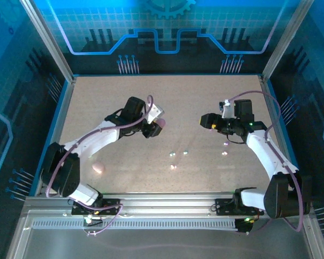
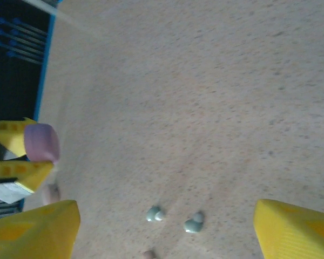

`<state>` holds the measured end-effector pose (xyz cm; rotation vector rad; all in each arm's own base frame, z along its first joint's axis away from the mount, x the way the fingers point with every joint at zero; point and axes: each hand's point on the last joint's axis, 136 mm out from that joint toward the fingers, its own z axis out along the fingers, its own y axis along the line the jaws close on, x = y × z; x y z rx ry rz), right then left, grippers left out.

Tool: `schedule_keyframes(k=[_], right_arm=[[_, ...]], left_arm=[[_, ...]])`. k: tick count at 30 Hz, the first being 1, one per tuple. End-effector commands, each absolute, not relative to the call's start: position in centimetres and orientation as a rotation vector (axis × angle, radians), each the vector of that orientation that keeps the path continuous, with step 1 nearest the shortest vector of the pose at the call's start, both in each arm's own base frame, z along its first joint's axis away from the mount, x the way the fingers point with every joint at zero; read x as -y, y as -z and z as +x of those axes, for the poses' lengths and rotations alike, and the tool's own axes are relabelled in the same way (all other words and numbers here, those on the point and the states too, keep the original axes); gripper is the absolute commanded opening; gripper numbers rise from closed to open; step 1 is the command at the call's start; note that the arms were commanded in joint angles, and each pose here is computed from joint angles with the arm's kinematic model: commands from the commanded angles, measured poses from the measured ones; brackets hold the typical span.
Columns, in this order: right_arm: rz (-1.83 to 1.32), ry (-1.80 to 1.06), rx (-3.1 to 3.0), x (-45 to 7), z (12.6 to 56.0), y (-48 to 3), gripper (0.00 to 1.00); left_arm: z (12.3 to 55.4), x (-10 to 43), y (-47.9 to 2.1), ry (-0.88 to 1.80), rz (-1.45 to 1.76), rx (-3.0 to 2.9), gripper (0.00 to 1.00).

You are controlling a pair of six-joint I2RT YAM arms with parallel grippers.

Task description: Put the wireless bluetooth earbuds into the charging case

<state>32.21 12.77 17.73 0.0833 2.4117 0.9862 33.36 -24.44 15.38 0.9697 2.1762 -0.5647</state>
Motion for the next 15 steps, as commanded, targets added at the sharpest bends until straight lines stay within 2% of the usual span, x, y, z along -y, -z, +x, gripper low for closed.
schedule_keyframes(k=[1,5,15], right_arm=[[0.023,-1.163,-2.360,-14.7,31.6,-20.8,0.80],[0.002,-1.299,-2.382,-16.4,30.7,-22.2,0.70],[-0.259,-1.386,-2.456,-22.7,28.1,-24.8,0.66]], left_arm=[[31.3,27.1,-19.3,0.653,1.176,-1.859,0.34],[29.1,28.0,-20.1,0.645,1.313,-1.759,0.35],[27.7,29.1,-21.4,0.605,1.418,-1.699,0.34]])
